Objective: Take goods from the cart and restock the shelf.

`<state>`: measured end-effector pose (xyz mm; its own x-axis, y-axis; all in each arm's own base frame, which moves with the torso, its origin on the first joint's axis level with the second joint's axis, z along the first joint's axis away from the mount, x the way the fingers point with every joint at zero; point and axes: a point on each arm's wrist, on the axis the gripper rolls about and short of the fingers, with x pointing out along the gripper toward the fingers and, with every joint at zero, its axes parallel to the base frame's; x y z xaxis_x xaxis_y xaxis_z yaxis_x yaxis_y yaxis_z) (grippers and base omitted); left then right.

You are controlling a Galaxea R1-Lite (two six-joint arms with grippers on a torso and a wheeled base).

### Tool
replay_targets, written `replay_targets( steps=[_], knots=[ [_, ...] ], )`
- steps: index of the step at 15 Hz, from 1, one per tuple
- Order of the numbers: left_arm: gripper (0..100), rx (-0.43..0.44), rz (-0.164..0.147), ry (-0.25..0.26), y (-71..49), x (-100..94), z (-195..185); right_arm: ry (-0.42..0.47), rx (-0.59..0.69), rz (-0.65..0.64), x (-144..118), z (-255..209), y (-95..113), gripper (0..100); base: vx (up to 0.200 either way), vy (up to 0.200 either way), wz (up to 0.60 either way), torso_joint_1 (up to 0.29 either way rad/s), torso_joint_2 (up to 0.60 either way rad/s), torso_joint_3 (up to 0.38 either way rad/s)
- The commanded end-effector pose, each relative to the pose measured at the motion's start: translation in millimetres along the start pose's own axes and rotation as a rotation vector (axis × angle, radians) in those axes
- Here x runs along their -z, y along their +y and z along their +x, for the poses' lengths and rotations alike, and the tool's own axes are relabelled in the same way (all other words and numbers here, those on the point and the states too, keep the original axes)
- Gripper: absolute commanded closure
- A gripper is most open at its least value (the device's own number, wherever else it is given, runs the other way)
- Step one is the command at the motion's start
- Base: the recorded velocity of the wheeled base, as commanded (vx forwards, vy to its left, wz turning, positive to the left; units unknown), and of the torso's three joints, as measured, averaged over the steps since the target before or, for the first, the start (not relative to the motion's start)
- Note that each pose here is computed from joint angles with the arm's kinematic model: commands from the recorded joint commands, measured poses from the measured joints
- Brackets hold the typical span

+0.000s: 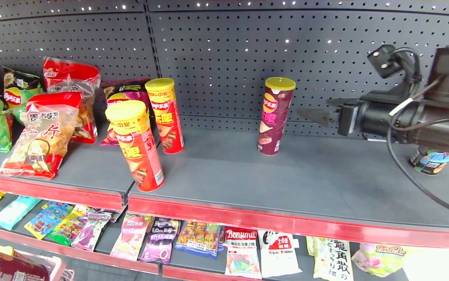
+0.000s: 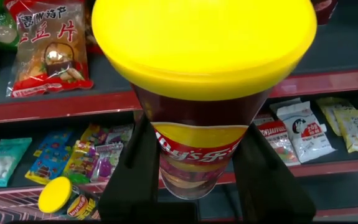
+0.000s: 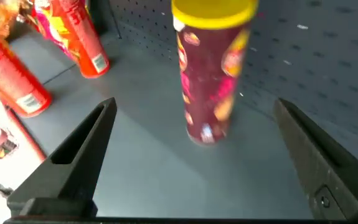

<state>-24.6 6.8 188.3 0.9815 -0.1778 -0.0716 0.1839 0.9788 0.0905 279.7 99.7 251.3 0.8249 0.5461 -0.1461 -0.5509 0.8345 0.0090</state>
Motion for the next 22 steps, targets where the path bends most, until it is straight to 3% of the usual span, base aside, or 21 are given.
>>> replay_targets(
  steps=[1,10,22],
  knots=[
    [100,0.0,0.001,0.013,0.0,-0.8,2.4,0.067,-0.026,0.017,24.8,42.6,-2.4,0,0.0,0.0,0.0,0.0,0.0,0.0],
    [100,-0.008,0.001,-0.007,0.5,-5.0,-0.1,0.043,-0.02,0.008,22.5,76.3,-3.0,0,0.0,0.0,0.0,0.0,0.0,0.0],
    [100,-0.007,0.003,0.006,0.3,-2.6,0.3,0.027,-0.017,-0.006,25.8,115.0,-11.4,0,0.0,0.0,0.0,0.0,0.0,0.0]
  ],
)
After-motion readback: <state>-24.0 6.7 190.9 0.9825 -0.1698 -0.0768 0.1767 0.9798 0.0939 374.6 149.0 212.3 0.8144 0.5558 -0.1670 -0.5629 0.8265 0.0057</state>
